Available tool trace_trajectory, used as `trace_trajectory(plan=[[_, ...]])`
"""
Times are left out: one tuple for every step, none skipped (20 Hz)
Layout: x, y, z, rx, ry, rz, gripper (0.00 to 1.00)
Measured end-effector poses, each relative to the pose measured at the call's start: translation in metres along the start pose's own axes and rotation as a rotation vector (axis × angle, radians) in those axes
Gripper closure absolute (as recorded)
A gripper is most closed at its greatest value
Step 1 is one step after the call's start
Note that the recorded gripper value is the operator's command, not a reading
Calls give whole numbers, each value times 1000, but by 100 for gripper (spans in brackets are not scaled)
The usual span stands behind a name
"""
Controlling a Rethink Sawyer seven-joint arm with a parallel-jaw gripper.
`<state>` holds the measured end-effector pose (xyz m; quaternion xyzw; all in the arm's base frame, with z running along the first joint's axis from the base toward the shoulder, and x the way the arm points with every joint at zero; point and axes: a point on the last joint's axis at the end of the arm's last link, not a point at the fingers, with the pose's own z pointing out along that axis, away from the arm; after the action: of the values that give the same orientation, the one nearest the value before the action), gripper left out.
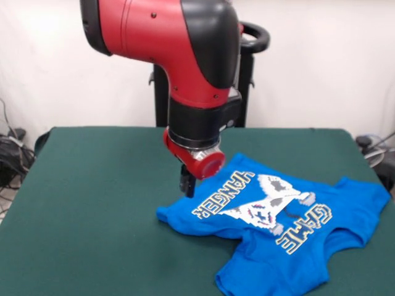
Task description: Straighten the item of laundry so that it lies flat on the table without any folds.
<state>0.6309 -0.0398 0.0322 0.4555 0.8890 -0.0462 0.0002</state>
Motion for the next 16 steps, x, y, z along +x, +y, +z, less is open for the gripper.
trace_trajectory(plan=[[1, 1, 0, -3, 3, -1, 100], [1, 3, 1, -6, 5, -2, 100], [2, 4, 1, -10, 9, -2, 100], [3, 6, 2, -15, 16, -2, 100], [5, 9, 4, -25, 26, -3, 100], [5, 11, 4, -29, 30, -3, 100], [5, 11, 5, -31, 32, -4, 100], [5, 11, 5, -34, 35, -5, 100], [4, 12, 6, -38, 38, -5, 100], [4, 12, 6, -40, 39, -4, 100], [3, 12, 7, -43, 42, -3, 100], [1, 11, 8, -46, 46, -2, 100], [0, 10, 8, -48, 47, -3, 100], [0, 11, 8, -49, 47, -5, 100], [1, 11, 9, -52, 48, -10, 100], [1, 12, 9, -52, 47, -17, 100]])
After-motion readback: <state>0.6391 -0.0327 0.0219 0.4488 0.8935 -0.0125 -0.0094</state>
